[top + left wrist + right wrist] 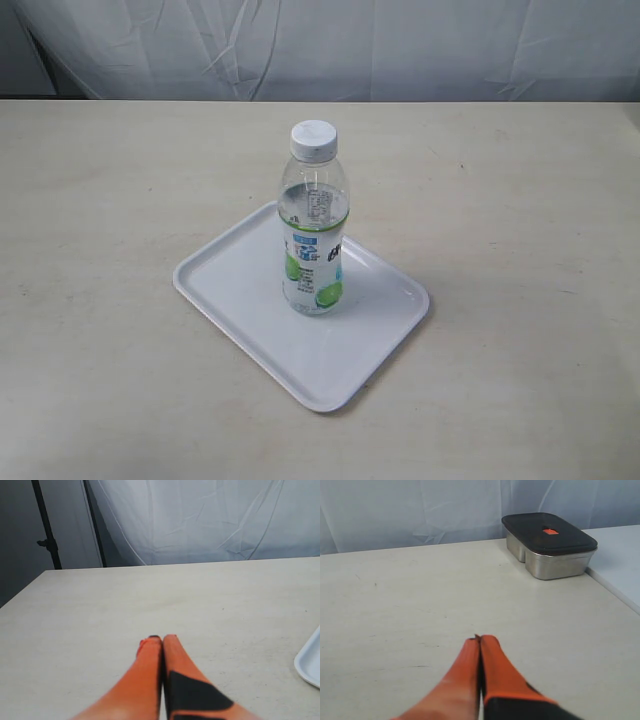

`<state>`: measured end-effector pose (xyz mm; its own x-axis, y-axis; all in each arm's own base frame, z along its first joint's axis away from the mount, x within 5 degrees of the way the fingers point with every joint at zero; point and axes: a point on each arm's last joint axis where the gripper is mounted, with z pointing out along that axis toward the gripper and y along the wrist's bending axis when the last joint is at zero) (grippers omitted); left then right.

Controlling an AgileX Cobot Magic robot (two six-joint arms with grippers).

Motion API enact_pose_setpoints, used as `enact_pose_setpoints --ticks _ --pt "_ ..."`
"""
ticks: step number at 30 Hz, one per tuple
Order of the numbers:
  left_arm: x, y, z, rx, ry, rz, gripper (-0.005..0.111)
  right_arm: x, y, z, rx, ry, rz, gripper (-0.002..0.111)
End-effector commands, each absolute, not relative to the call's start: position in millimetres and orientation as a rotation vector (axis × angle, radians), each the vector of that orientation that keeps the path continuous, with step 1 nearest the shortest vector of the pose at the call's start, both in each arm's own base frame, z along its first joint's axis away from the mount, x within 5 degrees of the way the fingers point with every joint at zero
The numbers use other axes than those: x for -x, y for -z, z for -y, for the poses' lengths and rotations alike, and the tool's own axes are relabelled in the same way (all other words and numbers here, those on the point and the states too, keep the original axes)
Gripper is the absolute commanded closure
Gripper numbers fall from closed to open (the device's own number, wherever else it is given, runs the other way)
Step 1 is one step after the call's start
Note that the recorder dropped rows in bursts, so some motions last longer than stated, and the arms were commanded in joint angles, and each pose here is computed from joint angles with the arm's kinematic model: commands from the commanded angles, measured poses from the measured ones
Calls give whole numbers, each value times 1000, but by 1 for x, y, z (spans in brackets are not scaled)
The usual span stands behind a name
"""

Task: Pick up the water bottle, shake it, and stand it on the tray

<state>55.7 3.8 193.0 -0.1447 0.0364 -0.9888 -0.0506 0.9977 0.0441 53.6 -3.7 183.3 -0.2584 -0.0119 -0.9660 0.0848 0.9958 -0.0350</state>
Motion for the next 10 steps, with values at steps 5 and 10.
enact_pose_setpoints --ticks 5,10 --pt "-55 -193 -4 12 -76 -1708 107 -54 -184 4 -60 93 -1811 109" --pt "-55 -193 -4 12 -76 -1708 107 -54 -184 4 -62 92 -1808 109"
